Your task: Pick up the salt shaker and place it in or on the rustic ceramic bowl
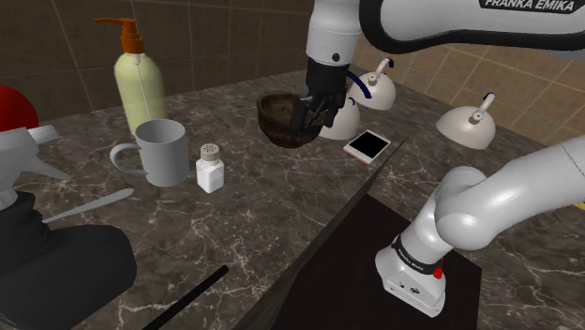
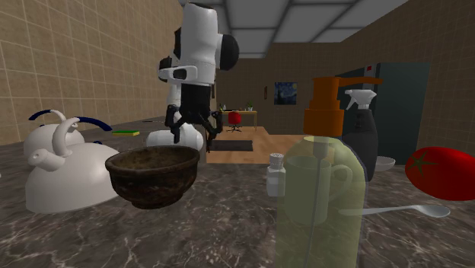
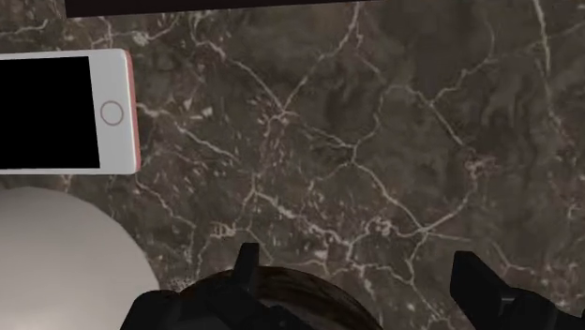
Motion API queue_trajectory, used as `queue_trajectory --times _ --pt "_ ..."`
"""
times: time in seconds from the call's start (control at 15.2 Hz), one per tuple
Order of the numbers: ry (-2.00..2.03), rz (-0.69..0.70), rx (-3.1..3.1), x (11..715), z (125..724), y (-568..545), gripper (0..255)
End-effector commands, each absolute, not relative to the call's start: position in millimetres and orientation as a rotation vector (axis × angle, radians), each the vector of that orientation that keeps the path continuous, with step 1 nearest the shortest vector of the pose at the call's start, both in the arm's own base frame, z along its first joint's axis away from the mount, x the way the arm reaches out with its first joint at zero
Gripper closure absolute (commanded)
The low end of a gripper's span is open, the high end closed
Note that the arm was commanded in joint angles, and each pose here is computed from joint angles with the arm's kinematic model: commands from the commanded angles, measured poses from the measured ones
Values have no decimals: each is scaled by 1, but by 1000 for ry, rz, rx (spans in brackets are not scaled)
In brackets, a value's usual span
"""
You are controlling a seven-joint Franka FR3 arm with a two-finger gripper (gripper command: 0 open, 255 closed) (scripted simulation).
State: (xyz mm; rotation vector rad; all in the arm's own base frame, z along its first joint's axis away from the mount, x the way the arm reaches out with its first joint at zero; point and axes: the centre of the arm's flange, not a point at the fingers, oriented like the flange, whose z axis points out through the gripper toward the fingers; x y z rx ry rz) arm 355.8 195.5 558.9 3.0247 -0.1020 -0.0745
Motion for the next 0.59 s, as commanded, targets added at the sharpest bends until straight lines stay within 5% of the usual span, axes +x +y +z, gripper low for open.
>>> queue_trajectory --times 0.0,0.53 --pt "-93 -50 3027 360 559 219 0" --pt "-52 45 3030 382 558 320 0"
